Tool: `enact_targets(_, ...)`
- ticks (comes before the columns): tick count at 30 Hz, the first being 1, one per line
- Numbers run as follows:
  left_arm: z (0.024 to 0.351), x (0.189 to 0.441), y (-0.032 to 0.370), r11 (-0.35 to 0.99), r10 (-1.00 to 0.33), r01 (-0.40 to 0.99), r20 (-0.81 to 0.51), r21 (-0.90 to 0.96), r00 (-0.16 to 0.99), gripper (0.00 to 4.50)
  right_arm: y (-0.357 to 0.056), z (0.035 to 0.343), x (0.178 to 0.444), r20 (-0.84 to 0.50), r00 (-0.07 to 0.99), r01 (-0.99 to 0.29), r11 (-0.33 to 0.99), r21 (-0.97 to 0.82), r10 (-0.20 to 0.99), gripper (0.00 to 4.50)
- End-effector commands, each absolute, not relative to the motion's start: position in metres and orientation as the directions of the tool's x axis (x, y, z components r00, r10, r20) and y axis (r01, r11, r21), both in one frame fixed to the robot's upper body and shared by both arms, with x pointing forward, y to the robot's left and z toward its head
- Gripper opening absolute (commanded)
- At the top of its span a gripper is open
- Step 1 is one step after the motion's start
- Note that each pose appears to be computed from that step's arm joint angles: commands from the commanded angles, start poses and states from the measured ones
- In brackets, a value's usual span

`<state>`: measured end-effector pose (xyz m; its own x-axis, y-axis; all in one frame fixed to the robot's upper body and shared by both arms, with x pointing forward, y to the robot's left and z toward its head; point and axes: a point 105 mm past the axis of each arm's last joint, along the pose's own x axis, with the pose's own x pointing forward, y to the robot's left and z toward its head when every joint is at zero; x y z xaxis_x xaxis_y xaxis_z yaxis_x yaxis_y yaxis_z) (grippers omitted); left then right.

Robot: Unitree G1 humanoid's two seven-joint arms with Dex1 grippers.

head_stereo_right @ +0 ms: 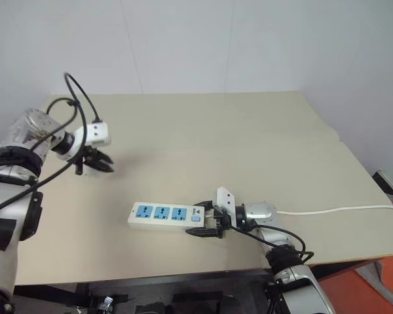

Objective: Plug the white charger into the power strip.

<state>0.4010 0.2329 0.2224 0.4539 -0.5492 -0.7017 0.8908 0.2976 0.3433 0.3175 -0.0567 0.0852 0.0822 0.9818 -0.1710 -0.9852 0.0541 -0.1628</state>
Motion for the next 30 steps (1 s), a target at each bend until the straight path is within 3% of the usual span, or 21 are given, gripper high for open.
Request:
enact_targets(1,0.265,0.392,0.205,0.22,-0.79,0.876,-0.449,0.428,0.418,1.0,-0.051,0.085,0.314,-0.178,0.032,-0.986,0.002,-0.167,0.984,3.42)
enact_targets(7,0.259,0.365,0.17,0.148,-0.955,0.904,-0.178,0.401,0.236,1.0,-0.05,0.085,0.317,-0.194,0.008,-0.986,-0.024,-0.163,0.981,3.42)
enact_targets(16,0.233,0.324,0.121,0.138,-0.989,0.95,0.081,0.279,0.12,1.0,-0.05,0.083,0.317,-0.217,-0.013,-0.986,-0.049,-0.161,0.976,3.42)
enact_targets(30,0.201,0.297,0.063,0.065,-0.986,0.974,0.164,0.219,0.029,1.0,-0.045,0.082,0.316,-0.225,-0.021,-0.984,-0.059,-0.167,0.974,3.42)
